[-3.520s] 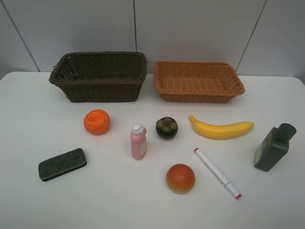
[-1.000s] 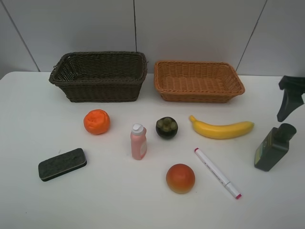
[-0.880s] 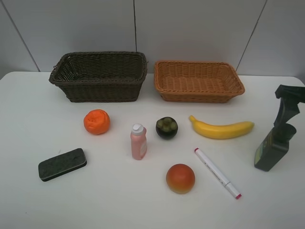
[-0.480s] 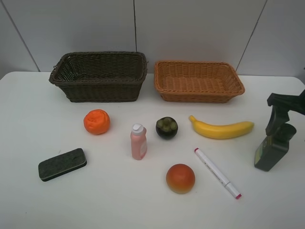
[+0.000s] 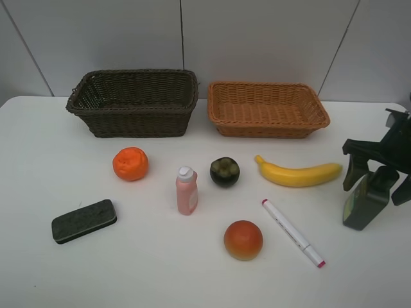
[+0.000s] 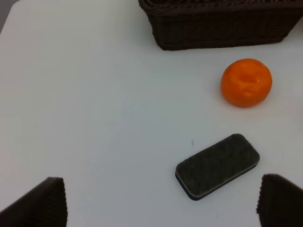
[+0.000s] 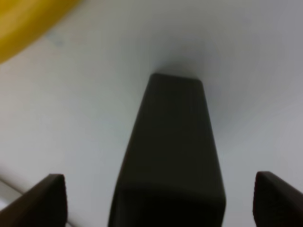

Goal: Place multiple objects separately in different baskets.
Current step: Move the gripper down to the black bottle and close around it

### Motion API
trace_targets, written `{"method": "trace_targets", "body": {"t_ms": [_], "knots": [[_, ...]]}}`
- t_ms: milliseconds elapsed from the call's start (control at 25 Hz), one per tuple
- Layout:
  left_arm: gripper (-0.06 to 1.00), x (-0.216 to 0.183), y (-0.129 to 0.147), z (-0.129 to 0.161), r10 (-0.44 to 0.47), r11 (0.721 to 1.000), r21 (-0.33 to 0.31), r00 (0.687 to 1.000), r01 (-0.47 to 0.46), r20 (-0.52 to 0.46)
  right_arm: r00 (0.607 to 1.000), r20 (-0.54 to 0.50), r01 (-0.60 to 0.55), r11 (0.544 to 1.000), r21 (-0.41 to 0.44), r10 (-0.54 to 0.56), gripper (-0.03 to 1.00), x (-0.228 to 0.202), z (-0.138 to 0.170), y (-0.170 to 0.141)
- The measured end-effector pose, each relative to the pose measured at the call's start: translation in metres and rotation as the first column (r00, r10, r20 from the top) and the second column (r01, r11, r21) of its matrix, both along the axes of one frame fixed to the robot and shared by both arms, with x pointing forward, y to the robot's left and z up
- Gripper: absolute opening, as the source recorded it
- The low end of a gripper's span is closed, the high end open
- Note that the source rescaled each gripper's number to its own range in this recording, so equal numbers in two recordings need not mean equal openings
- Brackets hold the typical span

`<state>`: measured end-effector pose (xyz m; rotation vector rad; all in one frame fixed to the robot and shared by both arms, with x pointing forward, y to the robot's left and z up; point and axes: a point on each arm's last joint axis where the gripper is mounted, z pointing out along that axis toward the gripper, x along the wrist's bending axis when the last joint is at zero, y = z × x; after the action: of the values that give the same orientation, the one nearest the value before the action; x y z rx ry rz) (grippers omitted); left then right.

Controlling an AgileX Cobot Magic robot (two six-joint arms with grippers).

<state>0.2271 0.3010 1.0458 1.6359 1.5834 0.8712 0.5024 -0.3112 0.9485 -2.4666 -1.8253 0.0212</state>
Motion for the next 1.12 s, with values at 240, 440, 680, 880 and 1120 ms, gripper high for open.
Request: {"method": "trace_targets", "body": {"t_ms": [240, 440, 680, 880, 1120], "knots": [[1.00, 0.0000, 0.0000, 0.0000, 0.000, 1.000, 0.000, 1.000, 0.000, 0.000, 1.000, -0.013, 0.002, 1.000, 0.004, -0.002, 0.98, 0.0017, -0.0055, 0.0002], [1.00, 0.0000, 0.0000, 0.0000, 0.000, 1.000, 0.000, 1.000, 0.000, 0.000, 1.000, -0.009, 0.009, 1.000, 0.012, -0.009, 0.98, 0.0021, -0.0055, 0.0009], [1.00, 0.0000, 0.0000, 0.0000, 0.000, 1.000, 0.000, 1.000, 0.000, 0.000, 1.000, -0.020, 0.009, 1.000, 0.014, -0.009, 0.97, 0.0011, -0.0054, 0.0011], [1.00, 0.0000, 0.0000, 0.0000, 0.000, 1.000, 0.000, 1.000, 0.000, 0.000, 0.999, -0.046, 0.008, 1.000, 0.016, -0.007, 0.41, -0.0012, -0.0052, 0.0013], [1.00, 0.0000, 0.0000, 0.0000, 0.000, 1.000, 0.000, 1.000, 0.000, 0.000, 0.999, -0.047, 0.008, 1.000, 0.016, -0.007, 0.36, -0.0013, -0.0052, 0.0014]]}}
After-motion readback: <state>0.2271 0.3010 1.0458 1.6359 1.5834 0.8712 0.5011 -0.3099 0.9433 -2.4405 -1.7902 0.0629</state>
